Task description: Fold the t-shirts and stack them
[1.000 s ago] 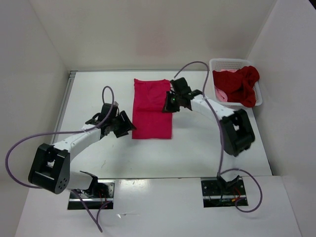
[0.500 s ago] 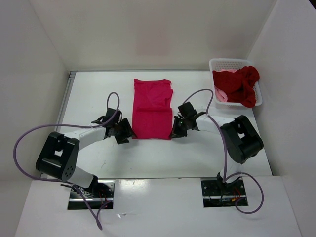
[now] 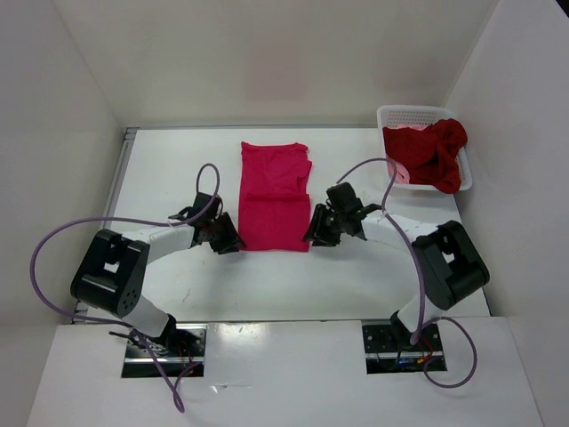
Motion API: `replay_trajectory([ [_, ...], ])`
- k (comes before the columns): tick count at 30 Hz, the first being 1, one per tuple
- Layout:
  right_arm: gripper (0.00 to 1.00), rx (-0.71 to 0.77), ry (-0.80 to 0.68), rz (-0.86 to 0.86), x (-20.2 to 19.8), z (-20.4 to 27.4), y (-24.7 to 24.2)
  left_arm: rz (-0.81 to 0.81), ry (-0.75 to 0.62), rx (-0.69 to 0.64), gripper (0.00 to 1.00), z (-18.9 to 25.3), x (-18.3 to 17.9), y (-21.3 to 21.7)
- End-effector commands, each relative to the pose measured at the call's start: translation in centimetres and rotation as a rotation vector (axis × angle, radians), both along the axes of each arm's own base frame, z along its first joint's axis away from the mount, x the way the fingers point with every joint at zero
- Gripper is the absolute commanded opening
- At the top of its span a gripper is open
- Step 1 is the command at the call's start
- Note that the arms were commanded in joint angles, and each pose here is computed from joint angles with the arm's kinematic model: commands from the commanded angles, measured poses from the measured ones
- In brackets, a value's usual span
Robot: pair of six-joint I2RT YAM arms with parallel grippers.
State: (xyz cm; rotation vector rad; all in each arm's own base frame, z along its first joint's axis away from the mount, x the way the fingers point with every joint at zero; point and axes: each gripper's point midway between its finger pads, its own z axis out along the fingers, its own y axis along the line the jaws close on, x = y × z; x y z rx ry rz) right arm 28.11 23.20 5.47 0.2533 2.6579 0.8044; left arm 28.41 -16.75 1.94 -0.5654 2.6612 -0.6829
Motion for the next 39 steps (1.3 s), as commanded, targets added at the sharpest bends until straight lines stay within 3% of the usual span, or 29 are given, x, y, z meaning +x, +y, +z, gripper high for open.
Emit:
replay_trajectory([
  [1,0.45,-0.018,0.057,-0.026,-0.8,-2.5,-0.6,-0.012,0.005,0.07,0.38,-1.0,0.1,1.0],
  [6,0.45,-0.005,0.108,0.009,-1.1,-4.2,0.1,-0.012,0.003,0.069,0.32,-1.0,0.4,0.9],
  [9,0.34,0.002,0.108,-0.001,-0.7,-4.6,0.3,-0.012,0.003,0.069,0.24,-1.0,0.4,0.9],
  [13,0.09,0.011,0.102,-0.008,-0.2,-4.6,0.6,-0.007,-0.008,0.074,0.1,-0.8,0.3,1.1],
  [16,0.02,0.016,0.092,-0.007,-0.4,-3.6,0.5,-0.007,-0.015,0.072,0.03,0.1,0.0,1.2],
  [21,0.0,0.032,0.117,0.007,-5.1,-1.8,0.8,-0.014,0.008,0.067,0.0,2.5,-3.4,2.0],
  [26,0.0,0.071,0.227,0.073,-14.0,-0.8,2.3,-0.032,0.024,-0.038,0.0,5.5,-9.0,1.1],
  [29,0.0,0.126,0.187,0.049,-14.8,3.5,1.8,-0.008,0.046,-0.091,0.0,7.9,-11.8,1.0],
  [33,0.0,0.194,0.046,0.018,-9.3,9.6,0.3,0.0,-0.098,-0.051,0.0,13.5,-8.3,1.3],
  [37,0.0,0.112,-0.084,0.013,-1.0,10.4,-1.4,-0.049,-0.159,0.009,0.0,14.3,-1.4,0.3],
  [39,0.0,0.104,-0.153,-0.04,3.8,11.6,-2.5,-0.029,-0.259,0.03,0.0,16.4,2.9,-0.1],
])
